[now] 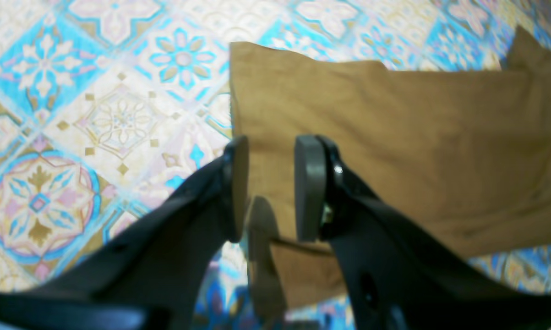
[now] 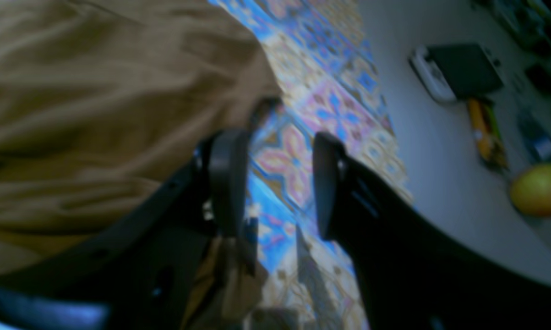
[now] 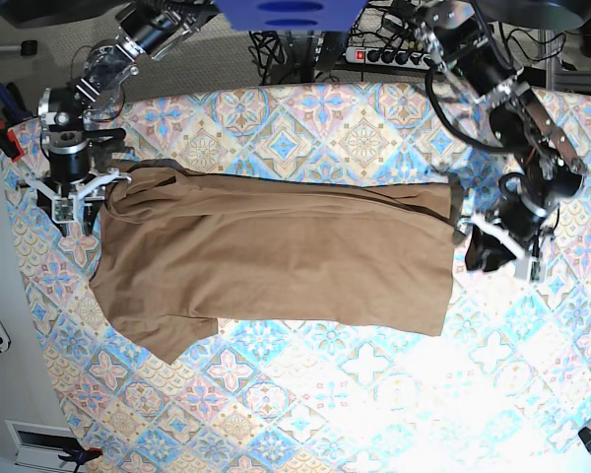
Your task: Layout the t-shirt on the table in an organized manner, then fold the t-shirt properly
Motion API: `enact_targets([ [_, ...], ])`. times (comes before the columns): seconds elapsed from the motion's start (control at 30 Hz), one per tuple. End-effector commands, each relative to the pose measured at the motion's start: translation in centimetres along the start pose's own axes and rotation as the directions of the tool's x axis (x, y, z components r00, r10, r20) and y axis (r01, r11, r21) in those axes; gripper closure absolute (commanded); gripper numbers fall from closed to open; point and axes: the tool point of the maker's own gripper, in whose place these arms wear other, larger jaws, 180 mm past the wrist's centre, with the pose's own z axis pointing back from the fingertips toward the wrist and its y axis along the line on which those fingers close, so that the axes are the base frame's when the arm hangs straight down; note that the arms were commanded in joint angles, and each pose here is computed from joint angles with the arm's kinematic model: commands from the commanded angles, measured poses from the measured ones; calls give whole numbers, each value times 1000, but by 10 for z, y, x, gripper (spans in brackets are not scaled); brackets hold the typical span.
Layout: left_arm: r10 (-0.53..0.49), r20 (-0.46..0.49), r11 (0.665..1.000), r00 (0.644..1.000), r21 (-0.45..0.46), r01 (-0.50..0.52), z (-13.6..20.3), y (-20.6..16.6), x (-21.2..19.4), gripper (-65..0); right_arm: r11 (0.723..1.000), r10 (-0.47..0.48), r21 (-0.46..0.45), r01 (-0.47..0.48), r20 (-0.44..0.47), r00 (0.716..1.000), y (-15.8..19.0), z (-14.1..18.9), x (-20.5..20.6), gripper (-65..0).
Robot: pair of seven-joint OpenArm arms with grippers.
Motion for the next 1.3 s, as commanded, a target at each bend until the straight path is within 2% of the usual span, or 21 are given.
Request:
enact_targets([
  [0.0,-34,48,999,998,9,34,8,1,15,-176,999,-3,-37,5,65,998,-13,3,16,-232],
  [0.27,-83,-32,996,996,35,84,30,2,-15,-170,990,-33,-139,33,3,999,-45,21,-9,-232],
  [0.4,-141,-78,990,987,-12,141,28,-7,-23,-170,976,-61,-210,54,-26,998,-65,35,-24,-232],
  [0.6,-179,-96,983,979,-54,174,22,-18,-24,-170,974,-64,-219,54,-41,997,-68,39,-30,-232],
  [0.77,-209,-111,975,972,-94,199,17,-30,-27,-170,954,-97,-292,74,-67,993,-86,55,-44,-232],
  [0.93,-322,-153,938,934,-183,293,10,-48,-34,-169,939,-114,-336,79,-86,990,-97,67,-54,-232],
  [1.17,-375,-168,906,912,-275,322,3,-76,-46,-168,940,-119,-330,84,-88,989,-96,65,-56,-232],
  [1.27,-437,-195,878,878,-306,369,0,-83,-55,-168,941,-119,-328,85,-85,989,-95,65,-55,-232],
])
